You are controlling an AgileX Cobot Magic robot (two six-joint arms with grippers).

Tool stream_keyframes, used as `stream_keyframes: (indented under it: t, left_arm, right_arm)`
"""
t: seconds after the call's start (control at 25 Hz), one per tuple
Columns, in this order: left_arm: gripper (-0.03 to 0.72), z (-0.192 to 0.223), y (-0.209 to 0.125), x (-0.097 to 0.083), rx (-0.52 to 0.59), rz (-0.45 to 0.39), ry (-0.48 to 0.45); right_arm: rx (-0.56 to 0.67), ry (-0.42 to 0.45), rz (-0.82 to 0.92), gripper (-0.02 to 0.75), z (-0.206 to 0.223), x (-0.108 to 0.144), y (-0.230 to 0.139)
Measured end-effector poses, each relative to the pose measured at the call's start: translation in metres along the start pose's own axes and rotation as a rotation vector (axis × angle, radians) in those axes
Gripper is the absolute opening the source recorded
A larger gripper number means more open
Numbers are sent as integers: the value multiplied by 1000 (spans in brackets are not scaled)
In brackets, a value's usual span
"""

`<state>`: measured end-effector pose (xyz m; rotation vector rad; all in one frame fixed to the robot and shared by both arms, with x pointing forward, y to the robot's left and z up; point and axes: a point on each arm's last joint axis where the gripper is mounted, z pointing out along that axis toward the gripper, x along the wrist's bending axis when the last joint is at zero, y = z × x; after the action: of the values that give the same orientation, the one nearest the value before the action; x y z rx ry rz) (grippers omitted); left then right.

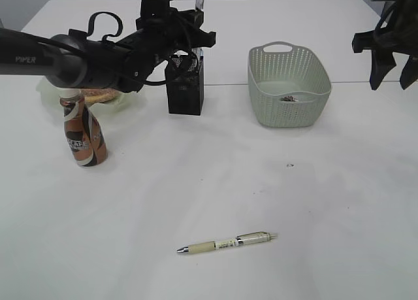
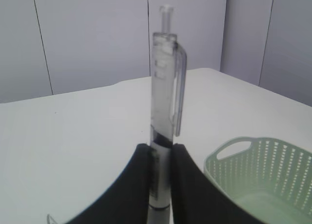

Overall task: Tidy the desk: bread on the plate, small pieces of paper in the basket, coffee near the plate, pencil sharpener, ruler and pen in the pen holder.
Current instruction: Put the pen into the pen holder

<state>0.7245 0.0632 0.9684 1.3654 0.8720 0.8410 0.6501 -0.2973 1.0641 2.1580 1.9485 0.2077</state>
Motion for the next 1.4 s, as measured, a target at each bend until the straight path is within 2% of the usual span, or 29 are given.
stream_keyframes:
  t: [0.52, 0.76, 1.12, 1.32, 1.4]
  left_arm:
    - [63, 5, -27, 24, 41, -15, 44]
    - [63, 6, -41, 25, 66, -26, 47]
    - [67, 6, -42, 24, 68, -10, 36]
    - [111, 6, -42, 24, 73, 1, 29]
    - [172, 6, -44, 24, 91, 1, 30]
  right_arm:
    - [0, 0, -2, 365, 0, 0, 0]
    - [0, 0, -2, 366, 0, 0, 0]
    - [0, 0, -2, 365, 0, 0, 0]
    - [0, 0, -2, 366, 0, 0, 0]
    - [0, 0, -2, 366, 0, 0, 0]
